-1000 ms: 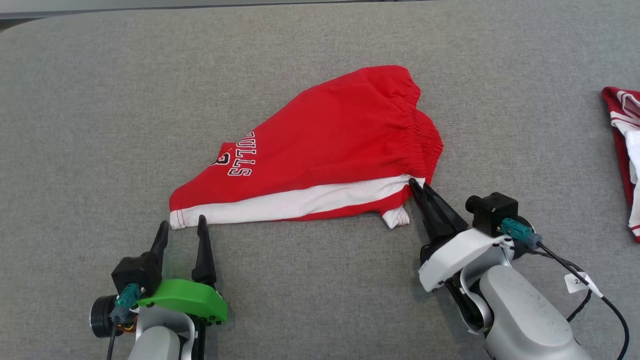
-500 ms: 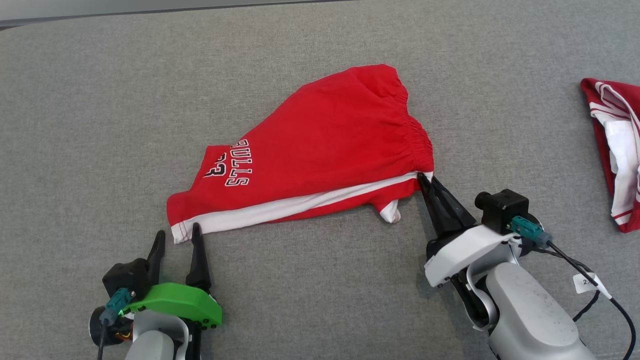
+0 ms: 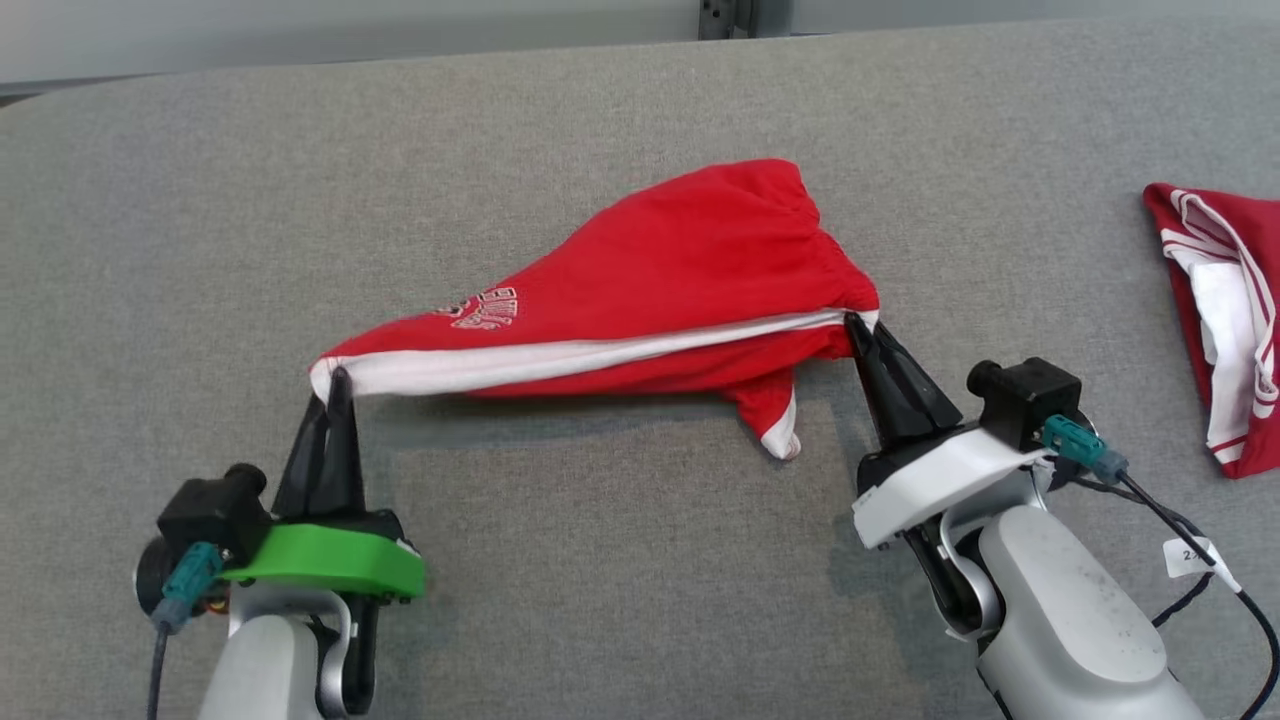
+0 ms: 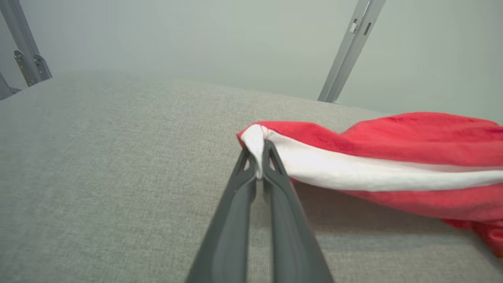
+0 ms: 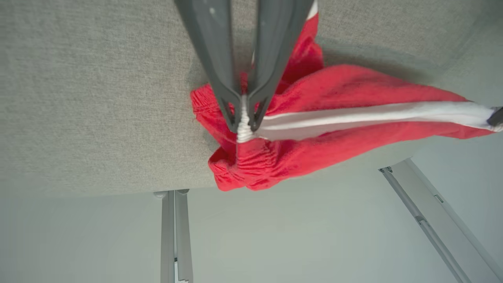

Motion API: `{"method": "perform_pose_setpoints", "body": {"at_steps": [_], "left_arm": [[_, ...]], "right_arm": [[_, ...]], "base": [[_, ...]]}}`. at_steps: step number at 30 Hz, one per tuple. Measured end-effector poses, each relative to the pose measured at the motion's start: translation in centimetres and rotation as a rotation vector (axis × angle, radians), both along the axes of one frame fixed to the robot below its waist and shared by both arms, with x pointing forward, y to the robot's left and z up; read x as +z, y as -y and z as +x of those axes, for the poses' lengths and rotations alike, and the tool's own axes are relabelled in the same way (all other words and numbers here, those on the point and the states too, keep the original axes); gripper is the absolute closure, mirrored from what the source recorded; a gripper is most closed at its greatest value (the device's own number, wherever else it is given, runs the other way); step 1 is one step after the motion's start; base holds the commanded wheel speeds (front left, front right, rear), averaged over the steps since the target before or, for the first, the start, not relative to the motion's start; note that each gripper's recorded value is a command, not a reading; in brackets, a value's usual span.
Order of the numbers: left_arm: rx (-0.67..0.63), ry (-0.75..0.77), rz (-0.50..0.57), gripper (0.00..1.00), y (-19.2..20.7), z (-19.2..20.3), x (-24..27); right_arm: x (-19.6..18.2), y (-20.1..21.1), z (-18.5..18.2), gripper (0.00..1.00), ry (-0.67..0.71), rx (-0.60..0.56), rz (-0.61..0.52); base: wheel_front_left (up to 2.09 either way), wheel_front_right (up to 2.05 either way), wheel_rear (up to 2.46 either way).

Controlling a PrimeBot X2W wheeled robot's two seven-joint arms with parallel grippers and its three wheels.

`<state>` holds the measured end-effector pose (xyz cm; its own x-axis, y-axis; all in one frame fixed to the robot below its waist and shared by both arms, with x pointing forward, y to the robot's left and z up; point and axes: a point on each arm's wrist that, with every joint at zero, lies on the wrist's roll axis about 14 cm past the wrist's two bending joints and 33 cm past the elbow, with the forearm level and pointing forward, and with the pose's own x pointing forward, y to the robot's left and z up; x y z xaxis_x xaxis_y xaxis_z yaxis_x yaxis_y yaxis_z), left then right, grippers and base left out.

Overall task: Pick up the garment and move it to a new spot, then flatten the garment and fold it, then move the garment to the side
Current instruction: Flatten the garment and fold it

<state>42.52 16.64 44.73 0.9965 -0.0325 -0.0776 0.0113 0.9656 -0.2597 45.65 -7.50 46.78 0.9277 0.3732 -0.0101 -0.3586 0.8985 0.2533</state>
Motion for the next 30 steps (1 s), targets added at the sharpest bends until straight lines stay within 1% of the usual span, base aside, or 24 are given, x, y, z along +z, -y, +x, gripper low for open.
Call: {"method": "perform_pose_setpoints", "body": {"at_steps": [3,6,12,16,18,20,23,27,30], "left_arm": [[0.004,0.121,0.028,1.00,-0.5,0.9,4.0],[-0.010,0.229,0.071,1.00,-0.5,1.5,7.6],[-0.032,0.452,0.175,1.00,-1.0,2.5,15.8],[-0.047,0.580,0.230,1.00,-0.9,2.8,20.6],[-0.055,0.626,0.254,1.00,-0.7,3.2,22.3],[-0.065,0.652,0.275,1.00,-0.5,3.7,23.3],[-0.089,0.651,0.295,1.00,0.0,5.1,23.5],[-0.113,0.639,0.313,1.00,0.8,7.8,23.3],[-0.127,0.635,0.333,1.00,1.4,10.3,23.3]], "right_arm": [[2.8,-0.1,0.3,1.00,0.075,0.005,0.003],[6.5,-0.2,0.7,1.00,0.176,0.015,0.005],[15.0,0.1,0.6,1.00,0.398,0.031,0.010],[19.7,0.8,0.0,1.00,0.516,0.030,0.014],[21.5,1.1,-0.1,1.00,0.564,0.030,0.002],[22.5,1.4,0.2,1.00,0.592,0.030,-0.013],[23.3,1.8,1.2,1.00,0.614,0.027,-0.042],[23.7,2.4,3.8,1.00,0.616,0.010,-0.078],[24.0,3.1,6.4,1.00,0.618,-0.017,-0.102]], "base": [[0.00,0.00,0.00],[0.00,0.00,0.00],[0.00,0.00,0.00],[0.00,0.00,0.00],[0.00,0.00,0.00],[0.00,0.00,0.00],[0.00,0.00,0.00],[0.00,0.00,0.00],[0.00,0.00,0.00]]}}
